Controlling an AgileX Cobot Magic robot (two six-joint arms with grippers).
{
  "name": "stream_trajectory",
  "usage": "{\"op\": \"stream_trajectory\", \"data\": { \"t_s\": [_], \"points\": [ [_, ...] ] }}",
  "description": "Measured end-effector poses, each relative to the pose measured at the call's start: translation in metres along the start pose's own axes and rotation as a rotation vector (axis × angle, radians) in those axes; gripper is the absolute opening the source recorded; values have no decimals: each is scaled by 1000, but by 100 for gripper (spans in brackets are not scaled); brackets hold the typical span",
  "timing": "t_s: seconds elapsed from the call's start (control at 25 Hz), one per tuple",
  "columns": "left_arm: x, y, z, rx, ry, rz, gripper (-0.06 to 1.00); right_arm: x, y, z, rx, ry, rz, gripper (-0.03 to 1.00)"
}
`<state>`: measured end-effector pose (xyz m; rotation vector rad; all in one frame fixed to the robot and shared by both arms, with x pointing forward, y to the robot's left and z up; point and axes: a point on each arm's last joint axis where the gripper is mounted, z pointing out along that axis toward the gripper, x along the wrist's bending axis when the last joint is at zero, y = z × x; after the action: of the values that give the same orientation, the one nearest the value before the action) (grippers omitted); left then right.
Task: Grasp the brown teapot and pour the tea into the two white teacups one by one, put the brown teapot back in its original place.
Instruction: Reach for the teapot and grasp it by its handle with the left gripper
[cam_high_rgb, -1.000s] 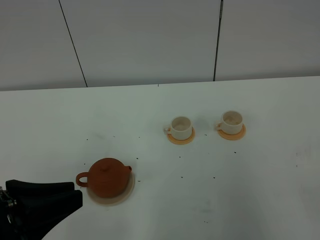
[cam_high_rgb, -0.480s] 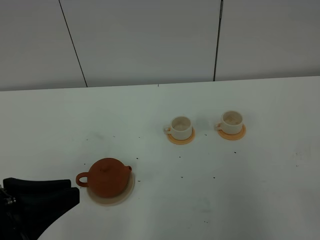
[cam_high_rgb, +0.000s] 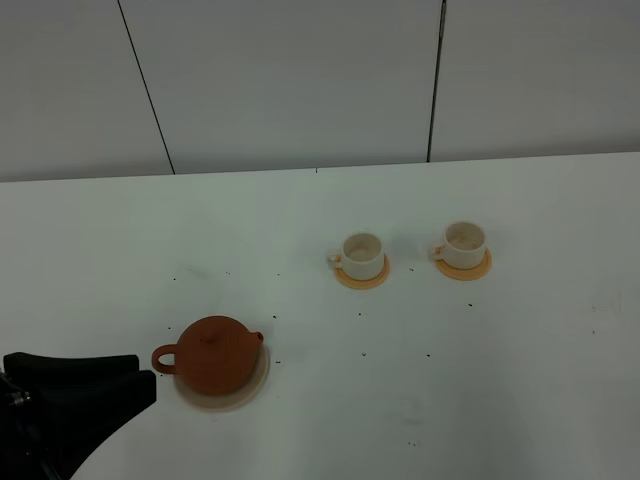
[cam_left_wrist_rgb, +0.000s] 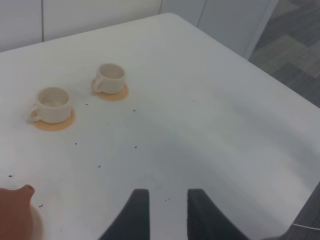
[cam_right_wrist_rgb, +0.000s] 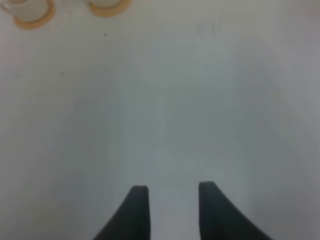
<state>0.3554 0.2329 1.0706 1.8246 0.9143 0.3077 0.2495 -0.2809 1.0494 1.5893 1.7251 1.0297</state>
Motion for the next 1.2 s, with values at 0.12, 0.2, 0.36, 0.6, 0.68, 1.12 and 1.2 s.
{"op": "stream_trajectory", "data": {
  "t_s": [0.12,0.2,0.36,0.6,0.68,1.12,1.2],
  "points": [
    [0,0,0,0,0,0,25,2,-6,-9,-69,-1,-17,24],
    [0,0,0,0,0,0,25,3,-8,-12,-93,0,-26,24],
    [0,0,0,0,0,0,25,3,-9,-13,-97,0,-25,24],
    [2,1,0,-16,26,-33,25,3,-9,-13,-97,-5,-11,24],
    [5,3,1,-29,50,-49,25,3,-9,-13,-97,-5,-10,24],
    [50,39,49,112,17,-110,25,5,-8,-13,-100,22,5,24],
    [62,50,63,153,-22,-112,25,5,-8,-13,-100,22,5,24]
  ]
}}
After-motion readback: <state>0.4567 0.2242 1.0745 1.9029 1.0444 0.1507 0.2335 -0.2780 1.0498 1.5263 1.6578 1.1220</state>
